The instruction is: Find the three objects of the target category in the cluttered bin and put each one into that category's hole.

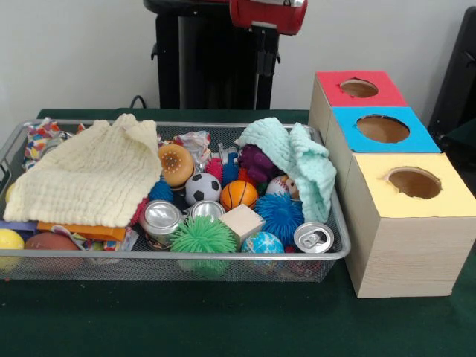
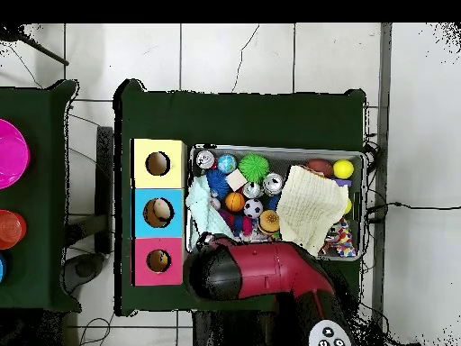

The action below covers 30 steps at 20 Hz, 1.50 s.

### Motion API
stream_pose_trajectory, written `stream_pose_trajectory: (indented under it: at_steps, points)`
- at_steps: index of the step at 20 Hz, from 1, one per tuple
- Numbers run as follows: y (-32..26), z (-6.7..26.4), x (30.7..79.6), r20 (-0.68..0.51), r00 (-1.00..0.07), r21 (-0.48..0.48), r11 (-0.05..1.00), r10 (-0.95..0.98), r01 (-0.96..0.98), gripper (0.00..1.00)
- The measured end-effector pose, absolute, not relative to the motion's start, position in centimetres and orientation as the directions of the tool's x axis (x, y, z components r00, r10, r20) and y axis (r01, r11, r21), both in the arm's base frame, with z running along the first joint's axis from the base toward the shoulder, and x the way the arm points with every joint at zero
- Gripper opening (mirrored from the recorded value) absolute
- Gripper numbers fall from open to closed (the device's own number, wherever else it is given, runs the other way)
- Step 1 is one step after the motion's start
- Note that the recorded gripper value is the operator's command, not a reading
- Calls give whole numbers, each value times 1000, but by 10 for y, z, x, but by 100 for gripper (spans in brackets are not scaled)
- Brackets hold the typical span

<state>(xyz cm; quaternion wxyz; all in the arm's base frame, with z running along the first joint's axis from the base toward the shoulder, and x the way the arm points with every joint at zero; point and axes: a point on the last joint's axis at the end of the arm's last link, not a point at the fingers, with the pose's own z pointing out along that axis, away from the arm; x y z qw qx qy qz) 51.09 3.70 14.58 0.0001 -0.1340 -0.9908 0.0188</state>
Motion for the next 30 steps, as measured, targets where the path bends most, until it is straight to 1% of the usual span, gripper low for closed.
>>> stream_pose_trajectory:
  at_steps: [7,12,13,14,17,23,30]
  points:
    - [20,144,512,8,-956,-13,956,294,294,0]
    - [2,132,509,34,-946,-8,946,323,323,0]
    - [-2,126,509,42,-945,-9,946,325,325,0]
    - [-8,114,511,57,-944,-6,946,325,325,0]
    - [-11,102,515,67,-943,-2,945,325,326,0]
    - [-19,59,540,91,-940,32,943,327,331,0]
    - [-13,33,556,91,-949,59,950,301,307,0]
